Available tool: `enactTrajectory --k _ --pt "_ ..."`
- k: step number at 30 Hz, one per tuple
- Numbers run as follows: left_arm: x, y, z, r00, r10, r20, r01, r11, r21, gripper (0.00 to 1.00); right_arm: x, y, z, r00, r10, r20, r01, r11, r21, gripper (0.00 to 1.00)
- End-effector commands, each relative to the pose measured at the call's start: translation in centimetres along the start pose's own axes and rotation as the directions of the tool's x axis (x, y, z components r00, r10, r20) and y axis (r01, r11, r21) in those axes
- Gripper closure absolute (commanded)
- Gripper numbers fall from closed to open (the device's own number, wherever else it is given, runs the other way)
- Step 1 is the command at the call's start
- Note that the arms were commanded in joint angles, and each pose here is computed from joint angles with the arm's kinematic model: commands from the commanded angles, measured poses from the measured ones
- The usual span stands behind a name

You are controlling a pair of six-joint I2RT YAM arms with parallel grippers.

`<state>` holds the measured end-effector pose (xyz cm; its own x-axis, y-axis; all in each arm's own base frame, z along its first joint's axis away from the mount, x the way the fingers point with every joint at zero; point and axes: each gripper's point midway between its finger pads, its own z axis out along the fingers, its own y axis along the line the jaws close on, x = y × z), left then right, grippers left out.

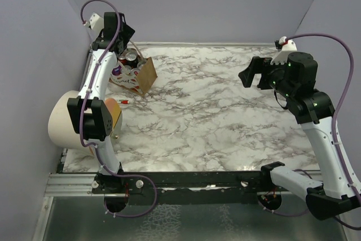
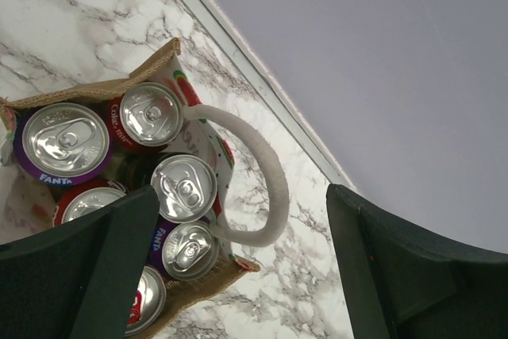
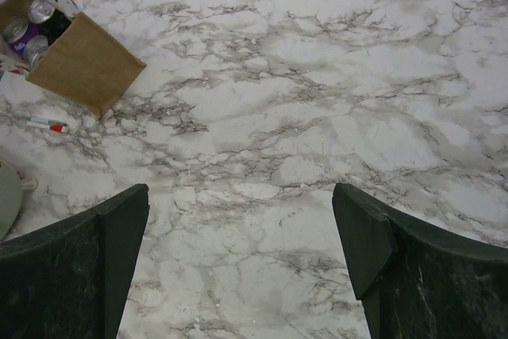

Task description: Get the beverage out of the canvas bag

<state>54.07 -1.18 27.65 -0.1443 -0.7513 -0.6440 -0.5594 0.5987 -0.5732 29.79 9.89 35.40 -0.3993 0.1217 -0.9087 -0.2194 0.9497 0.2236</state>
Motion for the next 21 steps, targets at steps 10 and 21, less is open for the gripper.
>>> enactTrajectory --k 10,21 --pt "0.9 -2.7 1.2 0.999 -0.013 -0.039 0.017 0.995 0.095 0.23 -1.1 1.1 -0.1 1.000 0.000 0.025 0.002 0.998 -0.059 0.01" --pt "6.1 -4.7 1.4 0.969 0.119 -0.218 -0.079 0.980 0.183 0.56 -0.5 1.6 0.0 1.000 0.004 -0.002 -0.004 0.996 -0.088 0.01"
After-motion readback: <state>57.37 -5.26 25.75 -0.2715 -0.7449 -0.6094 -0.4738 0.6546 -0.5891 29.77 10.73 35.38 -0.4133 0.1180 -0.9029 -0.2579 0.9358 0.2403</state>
